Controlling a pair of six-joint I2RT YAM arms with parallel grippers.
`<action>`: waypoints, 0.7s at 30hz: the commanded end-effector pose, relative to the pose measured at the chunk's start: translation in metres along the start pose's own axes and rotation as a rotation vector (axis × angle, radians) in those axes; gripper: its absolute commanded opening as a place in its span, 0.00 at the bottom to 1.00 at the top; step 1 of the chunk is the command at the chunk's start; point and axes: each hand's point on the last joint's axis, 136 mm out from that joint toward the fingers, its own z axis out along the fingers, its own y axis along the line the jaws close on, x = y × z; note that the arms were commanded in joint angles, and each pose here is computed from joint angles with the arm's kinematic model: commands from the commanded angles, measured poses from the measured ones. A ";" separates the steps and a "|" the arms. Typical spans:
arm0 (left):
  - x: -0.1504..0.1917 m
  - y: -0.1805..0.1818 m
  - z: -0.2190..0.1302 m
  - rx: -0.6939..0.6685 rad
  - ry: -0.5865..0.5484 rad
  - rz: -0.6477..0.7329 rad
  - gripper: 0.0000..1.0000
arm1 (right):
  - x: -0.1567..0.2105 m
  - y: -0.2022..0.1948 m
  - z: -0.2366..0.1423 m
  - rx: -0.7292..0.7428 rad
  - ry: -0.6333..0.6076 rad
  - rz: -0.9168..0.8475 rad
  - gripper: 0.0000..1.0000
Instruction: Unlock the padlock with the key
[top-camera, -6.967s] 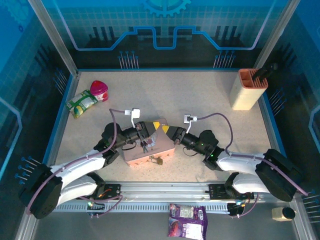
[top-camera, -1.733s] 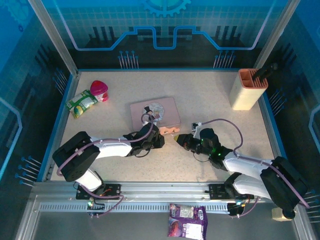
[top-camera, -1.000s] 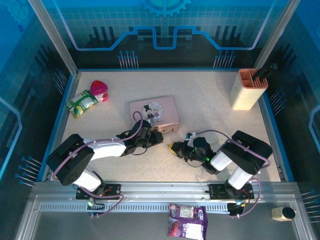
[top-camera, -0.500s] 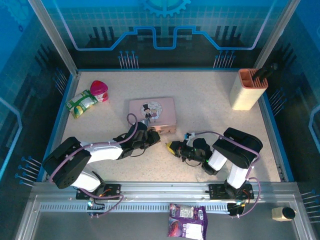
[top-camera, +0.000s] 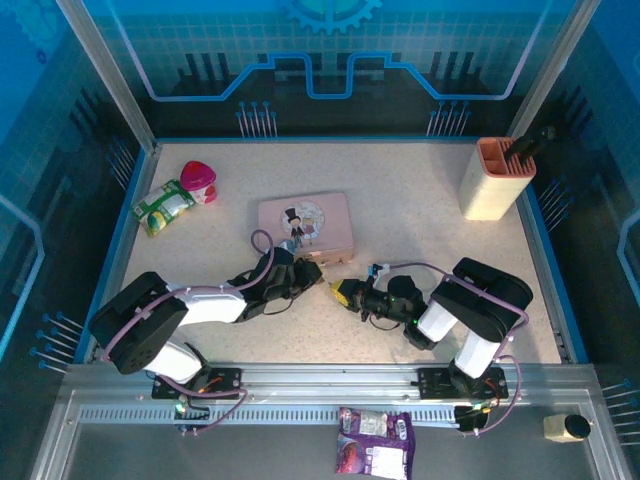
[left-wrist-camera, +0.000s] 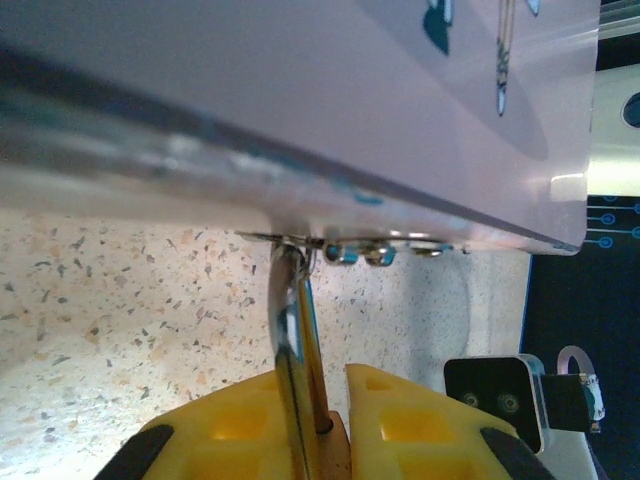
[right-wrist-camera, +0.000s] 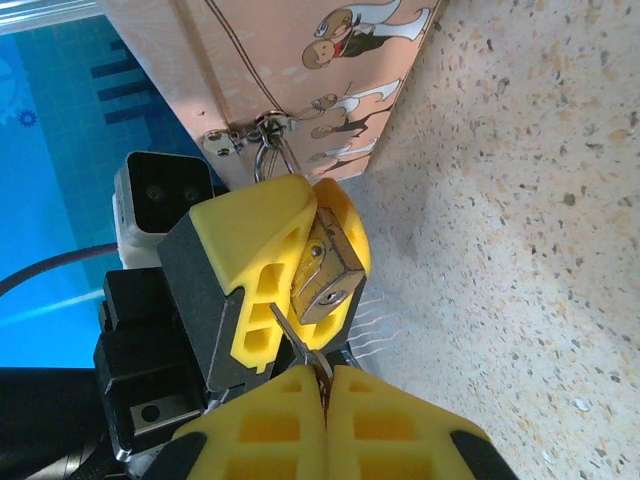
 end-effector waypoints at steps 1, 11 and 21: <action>-0.009 -0.041 -0.003 0.164 -0.039 -0.045 0.12 | 0.009 0.006 0.002 -0.023 0.024 -0.001 0.00; -0.009 -0.037 -0.005 0.174 -0.064 -0.059 0.09 | 0.020 -0.015 0.004 0.034 0.019 0.018 0.00; -0.006 -0.036 -0.007 0.179 -0.069 -0.047 0.08 | 0.013 -0.022 -0.002 0.051 -0.015 0.034 0.00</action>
